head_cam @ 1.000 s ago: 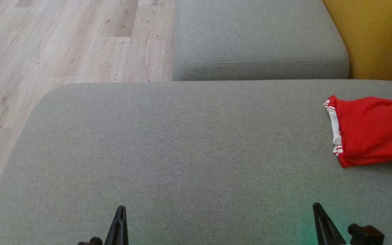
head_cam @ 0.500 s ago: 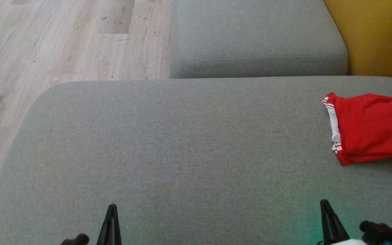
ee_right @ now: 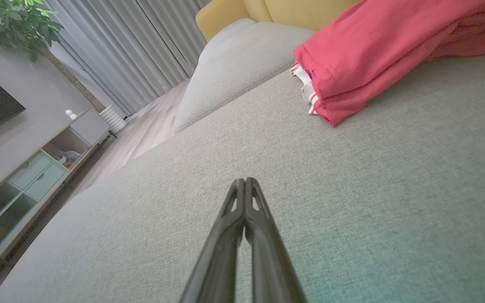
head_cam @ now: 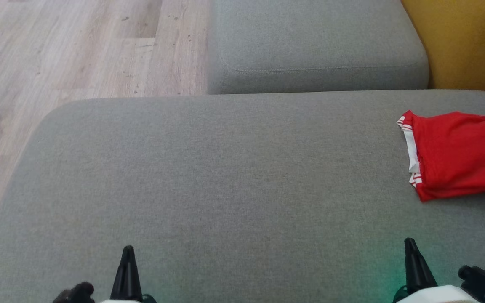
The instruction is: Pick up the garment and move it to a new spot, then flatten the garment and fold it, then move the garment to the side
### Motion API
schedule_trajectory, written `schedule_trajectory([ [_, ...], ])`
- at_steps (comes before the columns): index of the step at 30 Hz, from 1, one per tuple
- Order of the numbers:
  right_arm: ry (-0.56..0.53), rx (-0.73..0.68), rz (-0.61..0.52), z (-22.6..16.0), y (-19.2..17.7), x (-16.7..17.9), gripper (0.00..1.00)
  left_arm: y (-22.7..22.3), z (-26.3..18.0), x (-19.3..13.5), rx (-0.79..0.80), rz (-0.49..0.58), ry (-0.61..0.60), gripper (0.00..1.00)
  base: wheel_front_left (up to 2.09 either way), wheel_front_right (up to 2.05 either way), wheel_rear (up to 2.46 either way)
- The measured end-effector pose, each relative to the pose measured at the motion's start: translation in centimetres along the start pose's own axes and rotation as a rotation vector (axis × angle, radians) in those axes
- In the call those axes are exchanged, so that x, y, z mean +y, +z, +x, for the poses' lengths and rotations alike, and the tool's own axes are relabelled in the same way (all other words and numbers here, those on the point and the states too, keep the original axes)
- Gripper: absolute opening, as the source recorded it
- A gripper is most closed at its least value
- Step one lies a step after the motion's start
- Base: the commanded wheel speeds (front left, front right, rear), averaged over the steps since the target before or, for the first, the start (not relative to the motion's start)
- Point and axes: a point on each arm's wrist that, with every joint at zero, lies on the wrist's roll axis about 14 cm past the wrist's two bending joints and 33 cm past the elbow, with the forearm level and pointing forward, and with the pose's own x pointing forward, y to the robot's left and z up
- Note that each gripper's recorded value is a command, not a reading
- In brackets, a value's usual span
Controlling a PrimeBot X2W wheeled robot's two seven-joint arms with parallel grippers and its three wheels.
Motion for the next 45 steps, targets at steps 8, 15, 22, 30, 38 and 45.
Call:
schedule_trajectory([
  [8, -0.014, -0.012, 0.095, 0.5, 0.7, -0.2, 0.00, 0.1, 0.5, 0.0, 0.014, -0.086, 0.004, 0.00, 0.00, 0.00, 0.00],
  [15, -0.026, -0.033, 0.180, 1.0, 1.5, -0.4, 0.00, 0.6, 1.0, 0.2, 0.012, -0.163, 0.010, 0.00, 0.00, 0.00, 0.00],
  [22, -0.042, -0.030, 0.263, 1.0, 1.5, -0.8, 0.00, 0.6, 1.3, 0.5, 0.023, -0.241, 0.018, 0.00, 0.00, 0.00, 0.00],
  [30, -0.036, -0.047, 0.345, 1.6, 2.4, -0.7, 0.00, 1.2, 1.9, 0.5, 0.019, -0.317, 0.017, 0.00, 0.00, 0.00, 0.00],
  [38, -0.048, -0.060, 0.444, 1.9, 2.9, -1.1, 0.00, 1.8, 2.4, 0.9, 0.013, -0.406, 0.023, 0.00, 0.00, 0.00, 0.00],
  [45, -0.052, -0.063, 0.526, 2.0, 3.1, -1.3, 0.00, 1.9, 2.8, 0.6, 0.021, -0.482, 0.008, 0.00, 0.00, 0.00, 0.00],
])
